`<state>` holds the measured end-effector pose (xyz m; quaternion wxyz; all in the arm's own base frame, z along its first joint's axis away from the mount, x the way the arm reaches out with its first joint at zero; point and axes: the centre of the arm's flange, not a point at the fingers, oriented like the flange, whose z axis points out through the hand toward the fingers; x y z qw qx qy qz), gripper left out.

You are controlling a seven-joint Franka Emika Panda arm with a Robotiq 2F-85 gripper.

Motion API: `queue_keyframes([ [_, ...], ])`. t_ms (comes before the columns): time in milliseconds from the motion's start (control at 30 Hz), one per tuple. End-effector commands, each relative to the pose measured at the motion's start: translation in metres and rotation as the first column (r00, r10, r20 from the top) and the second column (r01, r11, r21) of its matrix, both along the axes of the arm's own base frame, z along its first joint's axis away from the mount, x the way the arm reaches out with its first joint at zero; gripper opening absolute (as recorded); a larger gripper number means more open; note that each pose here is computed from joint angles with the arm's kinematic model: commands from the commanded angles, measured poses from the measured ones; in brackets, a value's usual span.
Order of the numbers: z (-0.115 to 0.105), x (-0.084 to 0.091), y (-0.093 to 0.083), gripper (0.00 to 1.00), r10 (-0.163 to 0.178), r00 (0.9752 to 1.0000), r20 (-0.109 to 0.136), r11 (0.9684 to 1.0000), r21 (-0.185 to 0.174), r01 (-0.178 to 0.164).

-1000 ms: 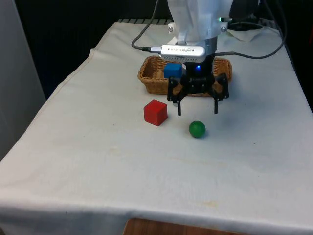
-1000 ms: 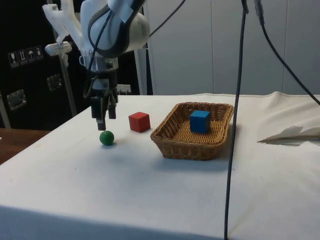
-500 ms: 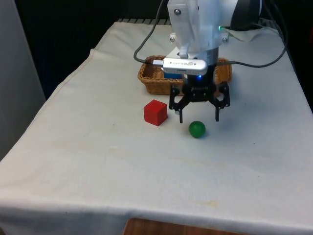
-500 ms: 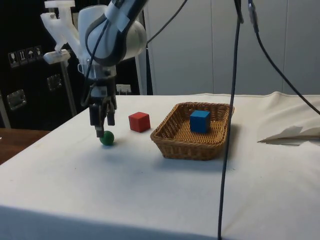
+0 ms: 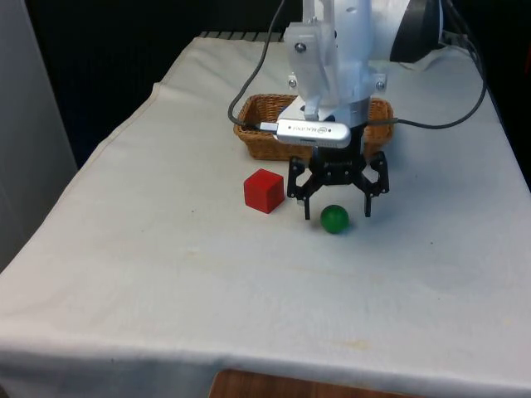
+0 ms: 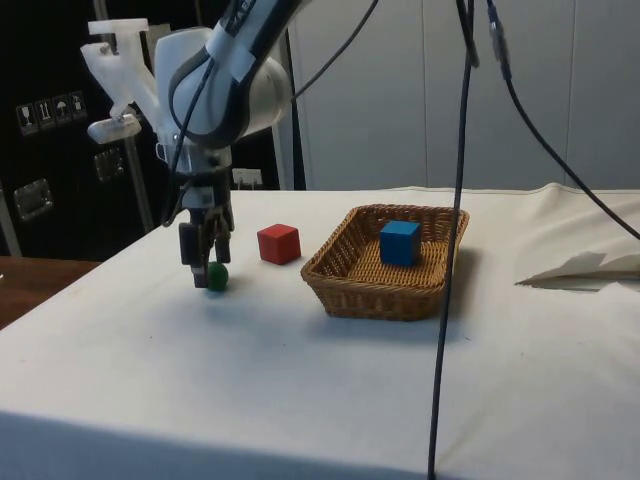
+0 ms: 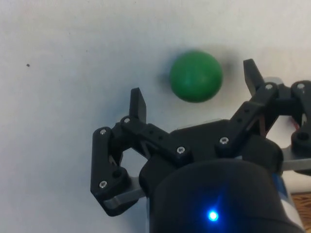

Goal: Place all non-red objects into the basket.

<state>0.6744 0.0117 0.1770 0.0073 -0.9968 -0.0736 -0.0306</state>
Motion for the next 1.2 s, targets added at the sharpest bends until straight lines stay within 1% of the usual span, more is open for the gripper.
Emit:
queue_keyframes([
  [0, -0.0019, 0.0001, 0.0000, 1.00, -0.001, 1.0000, -0.002, 1.0000, 0.000, 0.001],
  [167, -0.0076, 0.0030, 0.0006, 1.00, -0.004, 1.0000, -0.003, 1.0000, -0.005, 0.004],
  [300, -0.0066, 0.0034, 0.0006, 1.00, -0.007, 1.0000, -0.002, 1.0000, -0.004, 0.007],
  [333, -0.0069, 0.0028, 0.0010, 1.00, -0.003, 1.0000, -0.003, 1.0000, -0.002, 0.003],
  [367, -0.0070, 0.0030, 0.0006, 1.00, -0.008, 1.0000, -0.003, 1.0000, -0.004, 0.008],
  [600, -0.0073, 0.0028, 0.0005, 1.00, -0.013, 0.9999, -0.003, 0.9999, -0.003, 0.013],
  [633, -0.0068, 0.0028, 0.0004, 1.00, -0.008, 1.0000, -0.003, 1.0000, -0.002, 0.008],
  [800, -0.0079, 0.0027, 0.0004, 1.00, -0.017, 0.9999, -0.003, 0.9999, -0.002, 0.017],
  [933, -0.0079, 0.0027, -0.0002, 0.60, -0.020, 0.9998, -0.003, 0.9998, -0.002, 0.020],
  [967, -0.0068, 0.0028, 0.0004, 0.48, -0.014, 0.9999, -0.003, 0.9999, -0.002, 0.014],
  [1000, -0.0079, 0.0027, -0.0002, 0.48, -0.020, 0.9998, -0.003, 0.9998, -0.002, 0.020],
  [1100, -0.0079, 0.0027, -0.0002, 0.14, -0.021, 0.9998, -0.003, 0.9998, -0.002, 0.021],
  [1133, -0.0079, 0.0027, -0.0002, 0.00, -0.022, 0.9998, -0.003, 0.9998, -0.002, 0.022],
  [1167, -0.0079, 0.0027, -0.0002, 0.00, -0.022, 0.9998, -0.003, 0.9998, -0.002, 0.022],
])
